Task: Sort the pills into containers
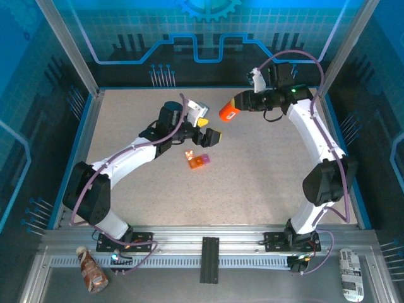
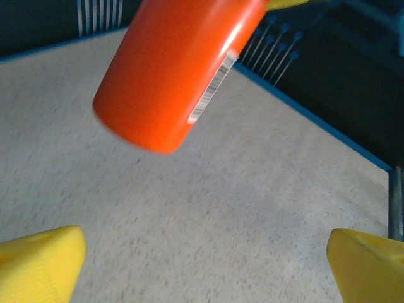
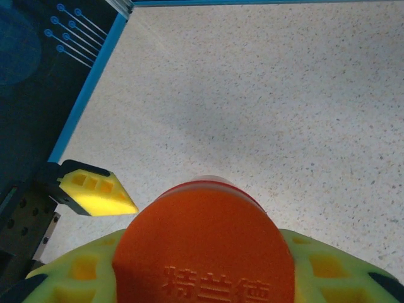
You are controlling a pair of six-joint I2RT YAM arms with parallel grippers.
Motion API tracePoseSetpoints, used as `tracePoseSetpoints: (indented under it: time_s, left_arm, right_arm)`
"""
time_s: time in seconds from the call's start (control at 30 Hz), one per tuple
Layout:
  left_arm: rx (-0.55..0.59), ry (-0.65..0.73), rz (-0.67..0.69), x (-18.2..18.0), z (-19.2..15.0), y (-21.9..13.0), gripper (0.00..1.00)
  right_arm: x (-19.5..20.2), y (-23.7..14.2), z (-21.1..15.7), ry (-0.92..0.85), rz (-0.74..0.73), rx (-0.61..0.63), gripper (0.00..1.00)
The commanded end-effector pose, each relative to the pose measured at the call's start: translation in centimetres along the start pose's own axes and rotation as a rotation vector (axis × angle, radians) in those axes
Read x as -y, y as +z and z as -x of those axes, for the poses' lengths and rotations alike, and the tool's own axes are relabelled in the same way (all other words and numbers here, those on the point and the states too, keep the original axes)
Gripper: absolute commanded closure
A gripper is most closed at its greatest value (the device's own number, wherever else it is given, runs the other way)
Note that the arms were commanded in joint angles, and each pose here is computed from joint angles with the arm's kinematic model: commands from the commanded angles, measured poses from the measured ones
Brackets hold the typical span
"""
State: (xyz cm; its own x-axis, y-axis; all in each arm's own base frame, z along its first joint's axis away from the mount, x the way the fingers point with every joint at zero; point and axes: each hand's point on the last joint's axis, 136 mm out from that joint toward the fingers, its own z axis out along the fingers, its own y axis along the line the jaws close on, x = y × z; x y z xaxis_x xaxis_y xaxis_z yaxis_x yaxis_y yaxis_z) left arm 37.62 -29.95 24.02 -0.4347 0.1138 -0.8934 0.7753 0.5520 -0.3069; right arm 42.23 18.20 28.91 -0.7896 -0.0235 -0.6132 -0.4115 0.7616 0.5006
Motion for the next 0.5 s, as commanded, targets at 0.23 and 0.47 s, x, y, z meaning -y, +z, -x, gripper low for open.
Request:
tracePoseSetpoints:
  time_s: [0.23,0.47]
  left_arm:
    - [0.194,0.221,-0.106,3.0,2.0,-1.2,0.01]
    - [0.256,0.268,-0.124,3.4,2.3,-1.3,0.02]
  right_arm:
    - [-5.4,-4.7,-1.7,-0.034,0.210,-0.023,0.81]
    - [-6.5,-4.6,-3.0,-0.012,0.287,-0.064,0.80]
